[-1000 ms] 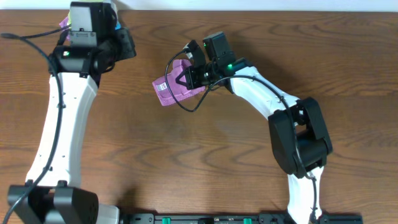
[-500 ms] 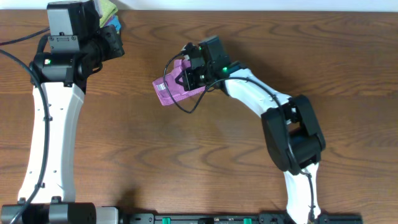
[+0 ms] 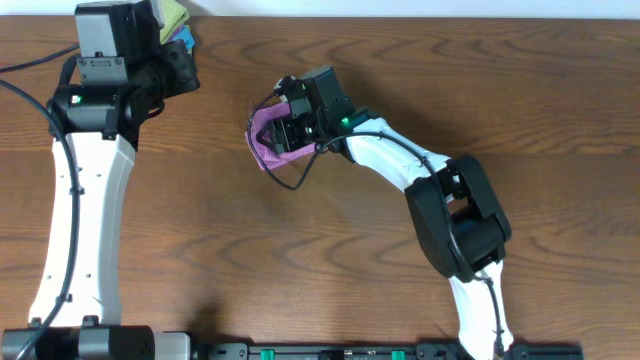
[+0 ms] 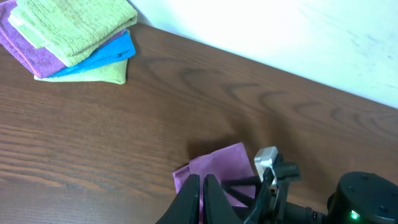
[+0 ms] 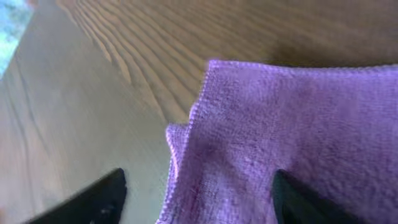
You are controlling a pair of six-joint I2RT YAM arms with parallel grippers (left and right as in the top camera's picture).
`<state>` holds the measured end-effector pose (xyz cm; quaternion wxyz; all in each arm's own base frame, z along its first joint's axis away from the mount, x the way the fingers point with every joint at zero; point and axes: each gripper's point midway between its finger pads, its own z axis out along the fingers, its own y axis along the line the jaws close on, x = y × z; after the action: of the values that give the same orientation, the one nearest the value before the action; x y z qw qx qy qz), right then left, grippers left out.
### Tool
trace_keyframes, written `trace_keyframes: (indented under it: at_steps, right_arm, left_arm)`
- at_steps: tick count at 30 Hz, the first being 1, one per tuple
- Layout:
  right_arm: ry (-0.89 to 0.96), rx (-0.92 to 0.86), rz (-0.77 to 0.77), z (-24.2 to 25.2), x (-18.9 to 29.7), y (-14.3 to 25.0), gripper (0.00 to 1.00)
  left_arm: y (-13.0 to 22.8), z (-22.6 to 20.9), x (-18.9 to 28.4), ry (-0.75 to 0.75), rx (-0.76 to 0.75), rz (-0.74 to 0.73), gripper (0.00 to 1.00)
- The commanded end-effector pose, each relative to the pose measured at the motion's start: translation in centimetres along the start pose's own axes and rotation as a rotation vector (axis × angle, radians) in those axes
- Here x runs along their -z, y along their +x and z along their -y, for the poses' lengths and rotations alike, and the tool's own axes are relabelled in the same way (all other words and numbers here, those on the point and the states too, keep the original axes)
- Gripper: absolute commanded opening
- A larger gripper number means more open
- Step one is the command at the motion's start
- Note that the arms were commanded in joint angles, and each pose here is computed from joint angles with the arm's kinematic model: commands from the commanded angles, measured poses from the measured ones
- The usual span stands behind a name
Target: Fold the cloth
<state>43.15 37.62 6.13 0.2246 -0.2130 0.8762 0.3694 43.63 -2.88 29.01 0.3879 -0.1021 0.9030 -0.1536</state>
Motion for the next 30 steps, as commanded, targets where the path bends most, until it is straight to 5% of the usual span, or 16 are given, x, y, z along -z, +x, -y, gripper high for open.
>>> trace_keyframes:
  at_steps: [1, 7, 11, 19, 30]
  right_arm:
    - [-0.076, -0.042, -0.013, -1.3, -0.8, 0.2, 0.82]
    - [-0.216, -0.042, -0.030, -3.2, 0.4, -0.2, 0.77]
    - [-0.133, -0.046, 0.009, -0.2, 3.6, -2.5, 0.75]
    - [0.285, -0.007, -0.015, 6.6, 19.6, -6.2, 0.65]
    - [0.570, 0.137, 0.093, -2.8, 38.8, 0.0, 0.69]
  left_arm:
    - [-0.3, 0.1, 0.5, 0.005, 0.003, 0.012, 0.06]
    - [-0.5, -1.9, 0.3, -0.082, 0.016, 0.026, 0.07]
    - [0.6, -3.2, -0.2, -0.089, 0.051, -0.011, 0.06]
    - [4.4, -6.0, -1.5, -0.088, 0.102, -0.127, 0.06]
    - [7.8, -6.1, -2.2, -0.093, 0.132, -0.229, 0.06]
